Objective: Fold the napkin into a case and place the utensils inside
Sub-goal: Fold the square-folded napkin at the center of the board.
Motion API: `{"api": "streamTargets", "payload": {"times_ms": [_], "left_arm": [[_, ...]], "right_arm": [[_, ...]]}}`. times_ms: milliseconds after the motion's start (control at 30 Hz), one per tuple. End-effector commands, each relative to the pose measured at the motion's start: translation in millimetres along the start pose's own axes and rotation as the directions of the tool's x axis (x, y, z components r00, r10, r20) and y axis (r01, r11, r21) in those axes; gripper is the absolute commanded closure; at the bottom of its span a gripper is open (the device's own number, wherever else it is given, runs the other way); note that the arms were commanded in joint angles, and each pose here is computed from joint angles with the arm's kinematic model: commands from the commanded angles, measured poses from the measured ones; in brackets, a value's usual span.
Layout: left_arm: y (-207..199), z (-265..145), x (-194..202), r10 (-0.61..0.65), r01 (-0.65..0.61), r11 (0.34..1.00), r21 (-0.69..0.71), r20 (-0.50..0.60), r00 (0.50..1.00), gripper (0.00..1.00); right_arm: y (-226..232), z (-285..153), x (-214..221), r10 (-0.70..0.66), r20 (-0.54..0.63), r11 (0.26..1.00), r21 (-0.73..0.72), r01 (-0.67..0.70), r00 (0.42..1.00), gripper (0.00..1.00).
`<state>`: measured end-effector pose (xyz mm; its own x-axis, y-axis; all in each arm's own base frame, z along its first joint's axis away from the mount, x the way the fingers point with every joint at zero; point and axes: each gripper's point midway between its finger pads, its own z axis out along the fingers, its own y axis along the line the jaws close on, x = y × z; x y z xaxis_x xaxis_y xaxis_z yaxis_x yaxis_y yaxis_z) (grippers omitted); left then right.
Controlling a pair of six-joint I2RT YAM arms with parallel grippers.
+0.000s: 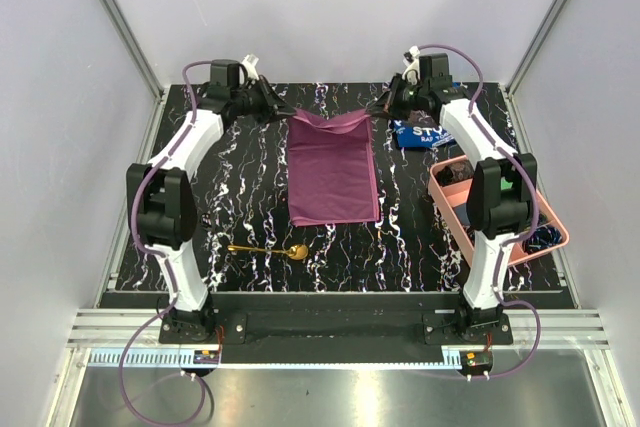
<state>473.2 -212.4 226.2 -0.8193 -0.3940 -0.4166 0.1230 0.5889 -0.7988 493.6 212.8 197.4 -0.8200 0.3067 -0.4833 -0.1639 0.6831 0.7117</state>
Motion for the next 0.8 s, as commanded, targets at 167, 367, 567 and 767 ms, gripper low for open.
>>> {"api": "streamTargets", "payload": {"times_ms": [167, 367, 567, 767], "left_arm": [[13.3, -11.7, 43.0, -0.027, 0.026, 1.000, -0.006, -0.090, 0.996, 0.93], [50.7, -35.3, 129.5, -0.066, 0.048, 0.994, -0.097, -0.185, 0.981, 0.93], [69.2, -39.3, 185.2, -0.109, 0.078, 0.988, -0.131, -0.245, 0.963, 0.94], [86.2, -38.7, 204.2, -0.133, 0.090, 0.981, -0.173, -0.256, 0.957, 0.94]], "right_arm": [[-6.9, -5.9, 19.3, 0.051, -0.070, 0.999, 0.002, -0.051, 0.996, 1.00], [-19.0, -24.6, 71.0, 0.094, -0.130, 0.996, 0.012, -0.093, 0.987, 1.00], [-41.6, -26.8, 124.2, 0.138, -0.200, 0.990, 0.044, -0.132, 0.970, 1.00], [-56.0, -25.2, 149.7, 0.161, -0.235, 0.987, 0.067, -0.149, 0.959, 1.00]]}}
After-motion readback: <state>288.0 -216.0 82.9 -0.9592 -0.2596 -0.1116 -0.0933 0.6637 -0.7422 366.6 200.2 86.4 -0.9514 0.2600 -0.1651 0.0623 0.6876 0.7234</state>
